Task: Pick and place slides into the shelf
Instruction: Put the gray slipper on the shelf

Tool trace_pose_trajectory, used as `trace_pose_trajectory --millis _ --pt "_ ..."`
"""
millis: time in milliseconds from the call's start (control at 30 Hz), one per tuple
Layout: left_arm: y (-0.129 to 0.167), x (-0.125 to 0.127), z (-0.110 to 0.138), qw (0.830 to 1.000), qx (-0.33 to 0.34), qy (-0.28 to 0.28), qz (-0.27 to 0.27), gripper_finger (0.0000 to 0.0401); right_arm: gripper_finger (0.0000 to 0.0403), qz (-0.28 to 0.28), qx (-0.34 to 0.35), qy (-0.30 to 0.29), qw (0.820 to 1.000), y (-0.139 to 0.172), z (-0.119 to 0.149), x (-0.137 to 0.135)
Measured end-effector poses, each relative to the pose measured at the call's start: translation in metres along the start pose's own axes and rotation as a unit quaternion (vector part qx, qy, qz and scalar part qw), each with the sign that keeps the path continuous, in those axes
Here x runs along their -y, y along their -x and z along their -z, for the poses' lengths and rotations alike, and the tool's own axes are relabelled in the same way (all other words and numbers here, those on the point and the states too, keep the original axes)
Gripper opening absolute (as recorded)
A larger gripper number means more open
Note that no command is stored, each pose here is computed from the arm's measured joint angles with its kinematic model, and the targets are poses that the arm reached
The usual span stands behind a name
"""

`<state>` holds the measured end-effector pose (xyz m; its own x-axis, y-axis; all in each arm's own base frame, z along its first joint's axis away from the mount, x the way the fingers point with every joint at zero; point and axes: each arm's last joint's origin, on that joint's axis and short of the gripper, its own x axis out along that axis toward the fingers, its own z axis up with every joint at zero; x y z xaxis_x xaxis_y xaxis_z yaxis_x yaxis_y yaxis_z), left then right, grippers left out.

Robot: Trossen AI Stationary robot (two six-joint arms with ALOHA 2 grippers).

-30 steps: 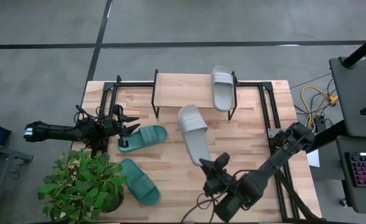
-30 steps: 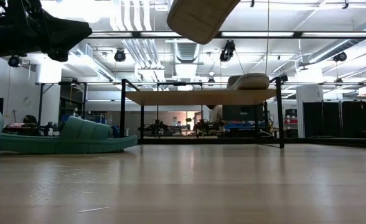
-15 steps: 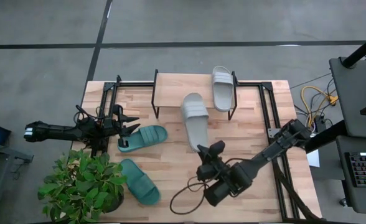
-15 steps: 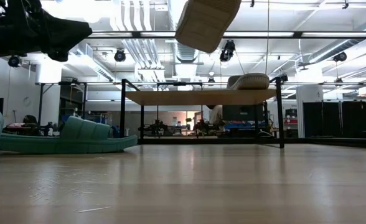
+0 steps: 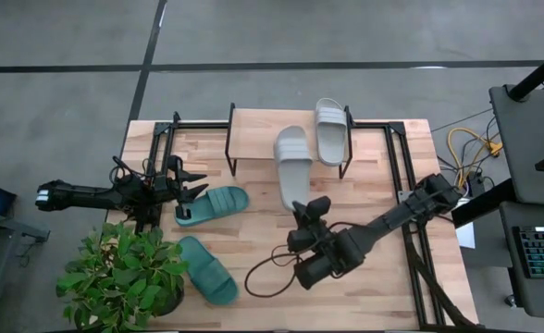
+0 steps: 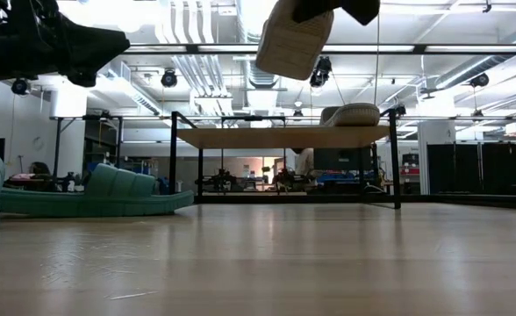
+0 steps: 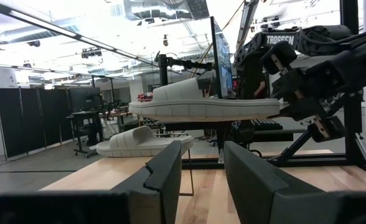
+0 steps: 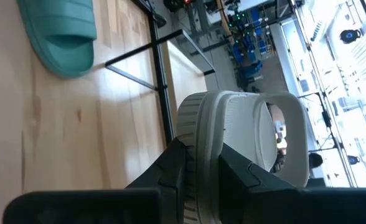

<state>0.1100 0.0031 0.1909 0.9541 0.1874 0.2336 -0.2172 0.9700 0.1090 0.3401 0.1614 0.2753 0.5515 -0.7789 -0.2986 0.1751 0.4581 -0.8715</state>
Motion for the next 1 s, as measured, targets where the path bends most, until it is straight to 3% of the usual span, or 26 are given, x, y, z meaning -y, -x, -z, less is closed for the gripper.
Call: trace_pose_trajectory --millis 567,1000 --pt "0.0 0.0 0.0 1.0 0.0 0.0 0.0 0.0107 0.0049 -0.032 -0.021 0.027 0.999 -0.007 0.005 0.001" --pt "0.0 0.0 0.0 1.0 0.0 0.0 0.0 0.0107 0.0049 -0.024 -0.042 0.028 0.998 -0.023 0.007 0.005"
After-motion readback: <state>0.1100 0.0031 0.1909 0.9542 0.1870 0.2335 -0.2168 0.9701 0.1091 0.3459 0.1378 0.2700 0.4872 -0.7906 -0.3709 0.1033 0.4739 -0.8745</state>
